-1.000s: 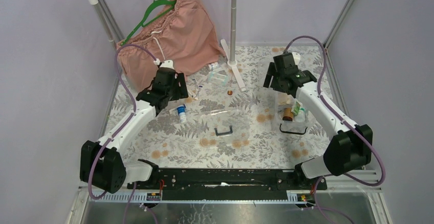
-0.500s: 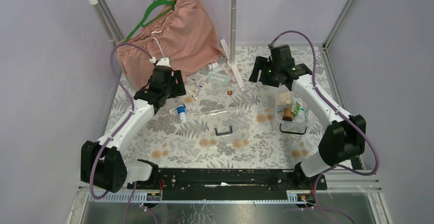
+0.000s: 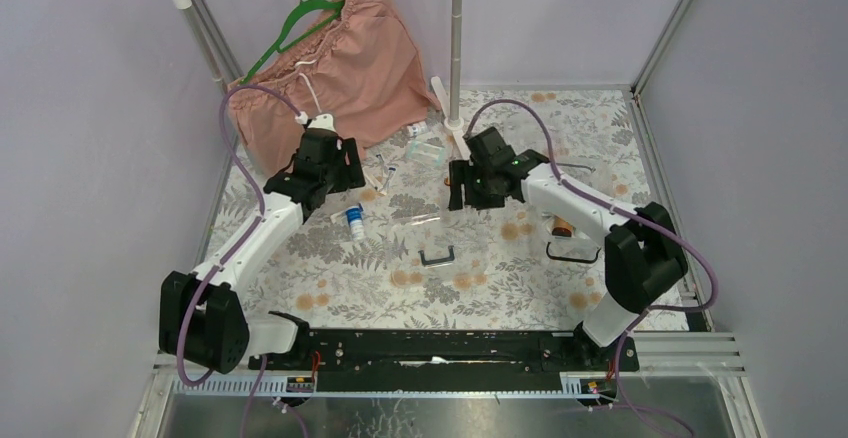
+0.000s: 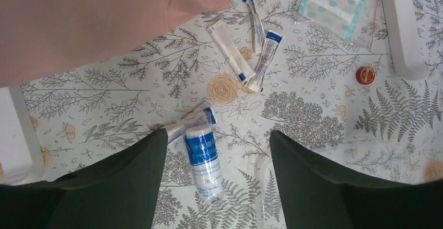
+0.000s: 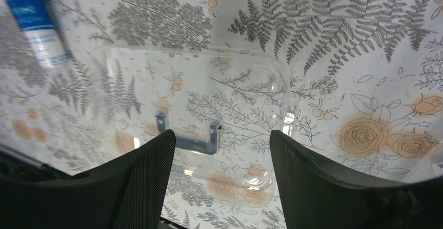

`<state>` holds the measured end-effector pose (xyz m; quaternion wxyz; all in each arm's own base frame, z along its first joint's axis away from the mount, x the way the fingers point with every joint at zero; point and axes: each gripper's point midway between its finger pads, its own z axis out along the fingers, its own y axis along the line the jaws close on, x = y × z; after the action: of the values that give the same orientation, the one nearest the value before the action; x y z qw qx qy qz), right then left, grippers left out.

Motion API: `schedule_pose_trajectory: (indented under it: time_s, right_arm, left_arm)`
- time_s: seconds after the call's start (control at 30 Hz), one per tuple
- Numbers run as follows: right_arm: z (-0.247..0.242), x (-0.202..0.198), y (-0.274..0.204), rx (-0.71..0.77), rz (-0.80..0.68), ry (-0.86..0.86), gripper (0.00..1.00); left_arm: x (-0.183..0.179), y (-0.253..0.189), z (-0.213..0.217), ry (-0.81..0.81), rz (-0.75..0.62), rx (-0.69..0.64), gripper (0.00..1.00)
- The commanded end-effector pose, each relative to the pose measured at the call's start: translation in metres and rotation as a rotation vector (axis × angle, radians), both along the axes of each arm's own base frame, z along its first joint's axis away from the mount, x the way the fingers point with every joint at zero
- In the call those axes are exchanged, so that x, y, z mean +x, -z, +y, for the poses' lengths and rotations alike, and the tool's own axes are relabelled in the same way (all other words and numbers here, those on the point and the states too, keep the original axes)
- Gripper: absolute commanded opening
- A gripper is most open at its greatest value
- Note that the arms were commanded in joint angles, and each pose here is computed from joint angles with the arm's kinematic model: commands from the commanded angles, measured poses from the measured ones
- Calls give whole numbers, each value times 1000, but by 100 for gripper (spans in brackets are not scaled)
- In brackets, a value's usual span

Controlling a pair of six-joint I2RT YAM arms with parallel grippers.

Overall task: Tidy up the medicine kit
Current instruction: Pick up the medicine box compartment at the center of the board.

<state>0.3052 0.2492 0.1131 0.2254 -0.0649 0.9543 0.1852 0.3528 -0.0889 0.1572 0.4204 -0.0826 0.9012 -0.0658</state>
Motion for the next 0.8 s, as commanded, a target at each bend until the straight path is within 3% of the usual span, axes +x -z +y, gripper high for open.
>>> schedule_pose_trajectory:
  time_s: [0.0, 0.13, 0.4, 0.6, 0.77]
  right_arm:
    - [-12, -3, 25, -144, 0, 39, 74]
    - [-26, -6, 40, -219, 22, 74, 74]
    - [-28, -14, 53, -219, 53, 78, 74]
    - [-51, 7, 34, -320, -53, 162, 76]
    - [-64, 34, 9, -316, -103, 216, 77]
  left_arm:
    - [5, -1, -2, -2, -16, -18, 80]
    - [-3, 4, 0, -5, 5, -16, 80]
    - [-9, 8, 10, -32, 9, 19, 80]
    - [-8, 6, 11, -39, 3, 16, 80]
    - [-8, 4, 11, -40, -4, 18, 80]
